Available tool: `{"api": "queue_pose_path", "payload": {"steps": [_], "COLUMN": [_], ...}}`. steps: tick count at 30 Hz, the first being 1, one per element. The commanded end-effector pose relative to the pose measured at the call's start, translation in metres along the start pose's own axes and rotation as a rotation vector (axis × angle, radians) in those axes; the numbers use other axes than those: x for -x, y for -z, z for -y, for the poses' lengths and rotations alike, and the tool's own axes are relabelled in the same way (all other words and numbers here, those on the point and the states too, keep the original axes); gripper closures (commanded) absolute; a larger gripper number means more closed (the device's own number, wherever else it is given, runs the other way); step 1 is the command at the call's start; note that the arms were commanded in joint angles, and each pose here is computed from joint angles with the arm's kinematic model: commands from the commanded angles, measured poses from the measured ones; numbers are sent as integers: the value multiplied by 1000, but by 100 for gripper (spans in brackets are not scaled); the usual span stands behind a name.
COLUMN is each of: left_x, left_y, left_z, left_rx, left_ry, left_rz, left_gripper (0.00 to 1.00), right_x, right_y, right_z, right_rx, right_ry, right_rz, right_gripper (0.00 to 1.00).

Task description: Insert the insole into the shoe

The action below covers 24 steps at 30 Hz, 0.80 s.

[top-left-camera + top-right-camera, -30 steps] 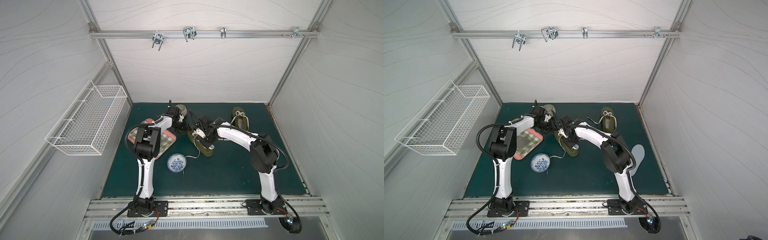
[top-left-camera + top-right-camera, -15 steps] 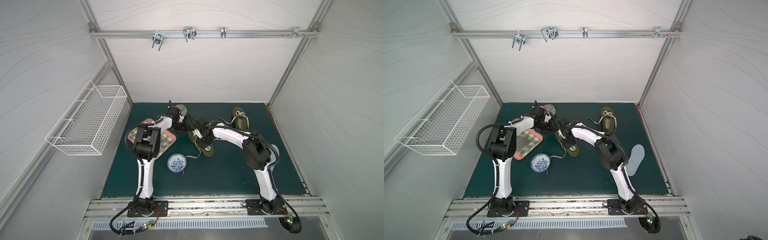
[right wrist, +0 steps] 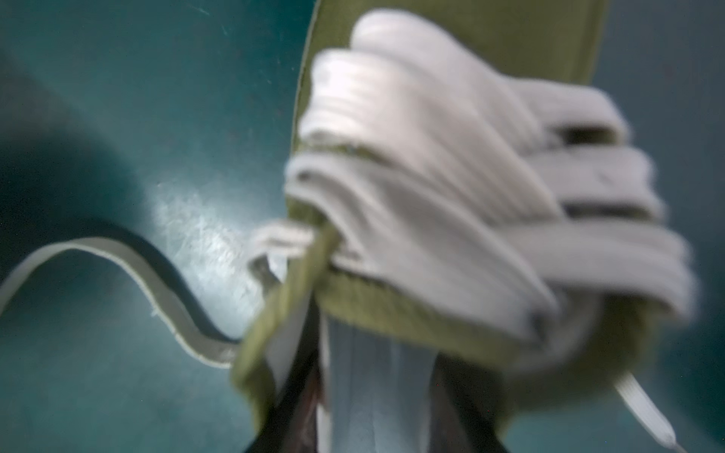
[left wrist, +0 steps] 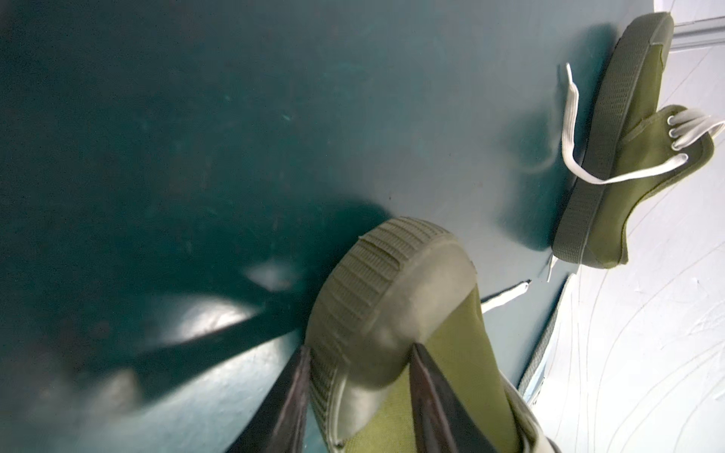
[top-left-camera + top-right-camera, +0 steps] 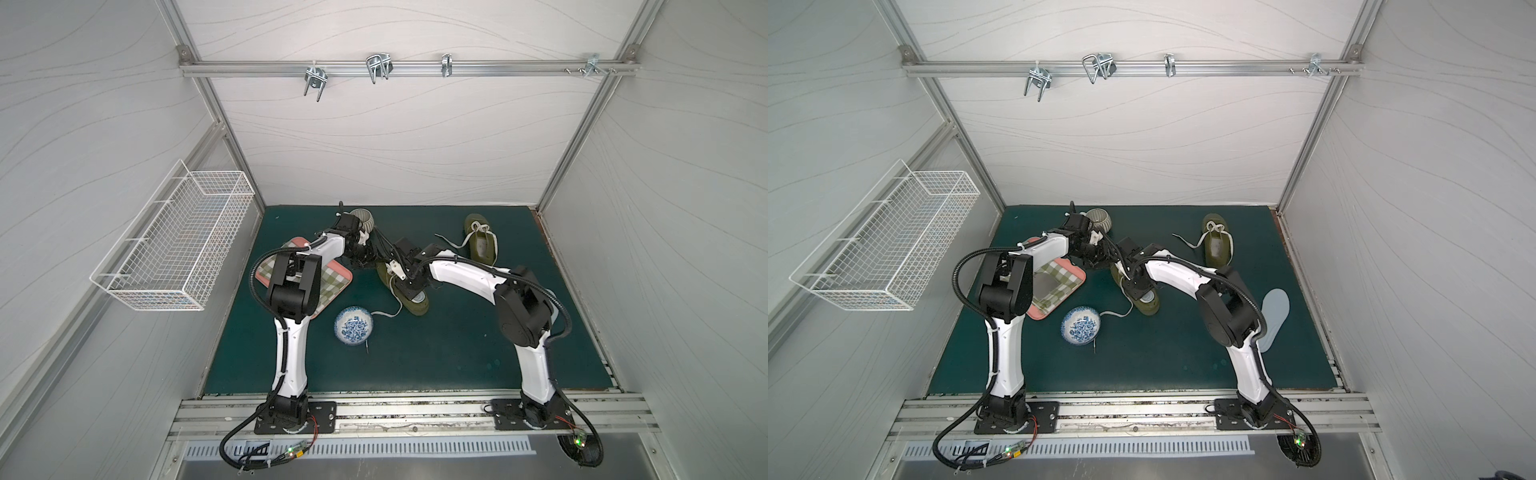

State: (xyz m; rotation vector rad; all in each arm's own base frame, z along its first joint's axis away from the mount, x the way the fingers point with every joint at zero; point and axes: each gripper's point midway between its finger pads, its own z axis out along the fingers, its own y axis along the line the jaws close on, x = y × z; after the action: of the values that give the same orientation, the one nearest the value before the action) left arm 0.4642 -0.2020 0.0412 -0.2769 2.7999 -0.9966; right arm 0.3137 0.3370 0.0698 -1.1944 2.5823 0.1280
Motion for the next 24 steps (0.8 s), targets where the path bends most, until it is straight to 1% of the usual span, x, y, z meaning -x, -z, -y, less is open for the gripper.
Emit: {"api": "queue_pose_path", "payload": {"steps": [1,3,6,11,15,18,23,24], "left_x": [-10,-9,-10,-9,-9,-10,-9,-9], "left_y": [1,1,1,1,1,0,1,1], "left_z": [4,4,5,5,5,4,4,4], "left_rx": [4,4,4,3,3,3,2,3], "left_ry": [13,13,13,13,13,14,14,13], "left_rz": [-24,-24,-24,-23,-24,-26,-24,-25], "left_gripper": [58,58,58,58,58,58,58,58], "right_x": [-11,-13,-17,-30,-39,-43,-47,-49], "right_y": [31,38,44,42,44,46,50,50], "right_z": [-6,-7,-10,-12,-14,-12,-10,-9], "right_rx": [10,14,30,40,54,40,7,-3], "right_ry": [-5,-12,-19,-26,-41,-47,-35,-32], "right_rz": [-9,-5,-1,-42,-69,-75,-76,-82], "right_gripper": [49,43,39,35,29,29,36,36]}}
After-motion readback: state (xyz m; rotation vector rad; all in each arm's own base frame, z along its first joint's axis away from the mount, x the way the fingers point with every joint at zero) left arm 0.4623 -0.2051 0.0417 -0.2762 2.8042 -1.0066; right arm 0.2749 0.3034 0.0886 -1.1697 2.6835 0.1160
